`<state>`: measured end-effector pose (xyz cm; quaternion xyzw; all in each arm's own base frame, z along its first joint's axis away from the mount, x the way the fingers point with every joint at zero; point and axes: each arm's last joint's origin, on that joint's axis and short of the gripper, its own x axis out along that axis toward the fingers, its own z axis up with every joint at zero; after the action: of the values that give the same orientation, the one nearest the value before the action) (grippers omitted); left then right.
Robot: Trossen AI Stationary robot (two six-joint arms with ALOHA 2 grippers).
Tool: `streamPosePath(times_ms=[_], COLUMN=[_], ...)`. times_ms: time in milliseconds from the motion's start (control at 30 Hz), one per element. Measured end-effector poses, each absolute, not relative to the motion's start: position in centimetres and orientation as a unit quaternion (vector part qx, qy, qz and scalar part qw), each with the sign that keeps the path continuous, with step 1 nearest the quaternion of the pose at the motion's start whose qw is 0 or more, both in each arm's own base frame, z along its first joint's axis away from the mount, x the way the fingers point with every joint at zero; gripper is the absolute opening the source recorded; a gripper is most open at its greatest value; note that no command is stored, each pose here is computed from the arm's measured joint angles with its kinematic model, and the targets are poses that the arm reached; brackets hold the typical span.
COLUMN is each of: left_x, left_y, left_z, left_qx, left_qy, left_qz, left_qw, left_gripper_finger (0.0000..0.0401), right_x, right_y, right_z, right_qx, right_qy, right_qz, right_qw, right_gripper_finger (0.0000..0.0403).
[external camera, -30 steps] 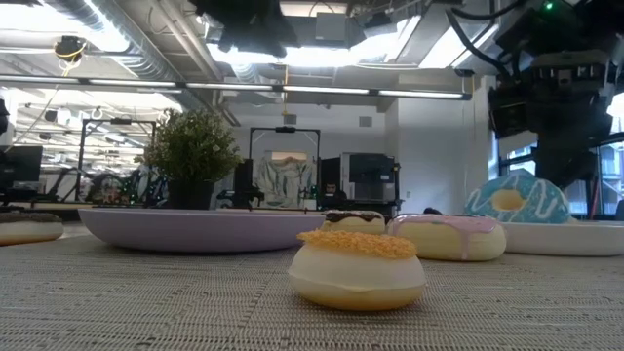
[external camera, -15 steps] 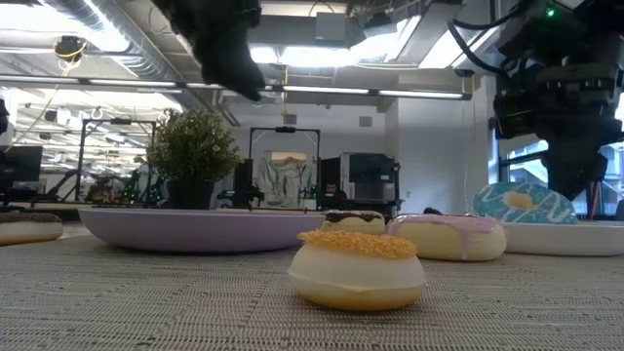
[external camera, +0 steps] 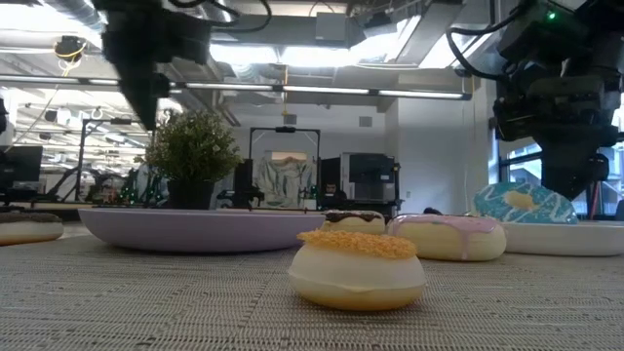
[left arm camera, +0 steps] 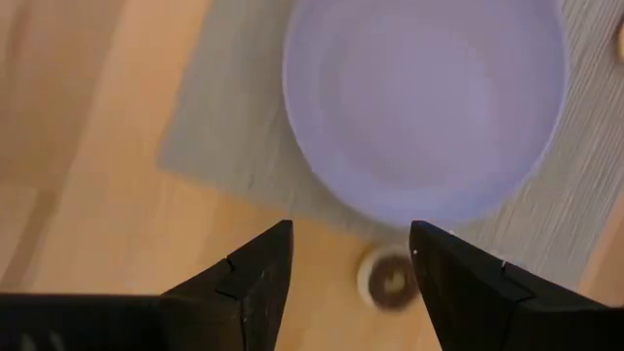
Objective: Pick & Place donuts
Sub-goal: Put the small dark brown donut on the purple plate
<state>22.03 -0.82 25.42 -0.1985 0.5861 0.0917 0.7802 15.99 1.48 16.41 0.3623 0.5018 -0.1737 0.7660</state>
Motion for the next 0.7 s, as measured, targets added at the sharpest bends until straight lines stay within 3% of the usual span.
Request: streamPosePath(times_ms=[300, 700], left_x=[22.0, 23.7], left_y=[-3.2, -5.8], left_z=[24.7, 20.2], left_qx=[-0.302, -0.257], left_qy=[0.598, 0.689], left_qz=[0.166, 0.196], left_qw=[0.723, 0.649], left_gripper_finger=[0.0198, 0.0195], right_x=[16.0, 16.0], right_y=[1.4, 1.4], right_z=[16.4, 16.4], right_qx=[0.381, 0.378], right_qy=[0.490, 0.490], right_qz=[-0.200, -0.201], right_qw=[0.758, 0.759], right_gripper_finger=[0.0158, 0.0158])
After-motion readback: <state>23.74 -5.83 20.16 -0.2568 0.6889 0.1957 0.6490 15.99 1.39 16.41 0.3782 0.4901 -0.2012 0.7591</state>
